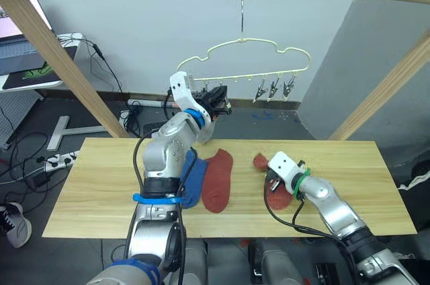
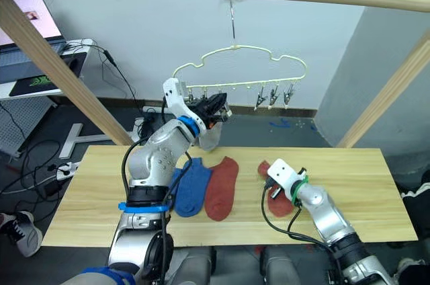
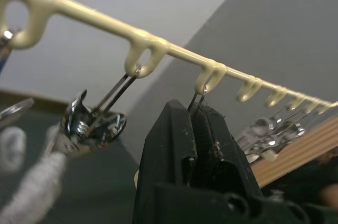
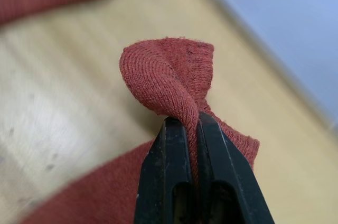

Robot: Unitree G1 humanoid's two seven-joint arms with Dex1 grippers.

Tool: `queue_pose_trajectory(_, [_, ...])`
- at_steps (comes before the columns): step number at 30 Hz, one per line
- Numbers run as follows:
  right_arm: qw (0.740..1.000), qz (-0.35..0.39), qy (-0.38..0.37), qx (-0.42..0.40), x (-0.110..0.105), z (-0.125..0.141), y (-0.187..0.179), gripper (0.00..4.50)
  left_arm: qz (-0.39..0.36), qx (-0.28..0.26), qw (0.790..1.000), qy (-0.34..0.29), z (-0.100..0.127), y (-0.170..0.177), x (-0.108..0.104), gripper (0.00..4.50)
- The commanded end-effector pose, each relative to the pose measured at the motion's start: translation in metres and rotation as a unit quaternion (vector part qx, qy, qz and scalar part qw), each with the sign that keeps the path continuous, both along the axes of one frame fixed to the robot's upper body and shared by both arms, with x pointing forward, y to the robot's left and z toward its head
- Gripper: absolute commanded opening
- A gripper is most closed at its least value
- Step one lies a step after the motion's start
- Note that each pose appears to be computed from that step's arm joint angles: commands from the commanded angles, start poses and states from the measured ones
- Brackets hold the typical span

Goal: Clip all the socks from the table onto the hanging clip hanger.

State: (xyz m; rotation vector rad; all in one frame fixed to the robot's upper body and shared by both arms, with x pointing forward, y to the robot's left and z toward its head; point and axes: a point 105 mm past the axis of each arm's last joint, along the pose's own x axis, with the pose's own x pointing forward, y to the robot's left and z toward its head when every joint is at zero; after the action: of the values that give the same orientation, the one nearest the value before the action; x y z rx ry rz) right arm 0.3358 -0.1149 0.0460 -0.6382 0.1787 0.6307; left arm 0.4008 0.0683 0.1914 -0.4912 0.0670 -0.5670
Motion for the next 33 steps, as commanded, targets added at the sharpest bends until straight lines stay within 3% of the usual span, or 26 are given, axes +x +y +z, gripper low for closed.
queue_pose_trajectory(1, [0.993, 0.033, -0.117, 0.013, 0.001, 0.06, 0.016, 0.02, -0.03, -0.059, 0.996, 0.052, -0.001, -0.002, 0.0, 0.0])
queue_pose_trajectory(6, [0.984, 0.03, -0.172, 0.03, -0.002, 0.086, 0.031, 0.02, -0.053, -0.101, 0.991, 0.069, 0.008, -0.007, -0.002, 0.0])
queue_pose_trajectory(16, [0.973, 0.01, -0.207, 0.106, 0.0, 0.115, 0.051, 0.02, -0.095, -0.107, 0.988, 0.065, 0.012, -0.019, -0.015, 0.0])
queue_pose_trajectory(33, [0.966, 0.02, -0.196, 0.168, 0.002, 0.127, 0.055, 0.02, -0.126, -0.137, 0.981, 0.051, 0.024, -0.022, -0.023, 0.0])
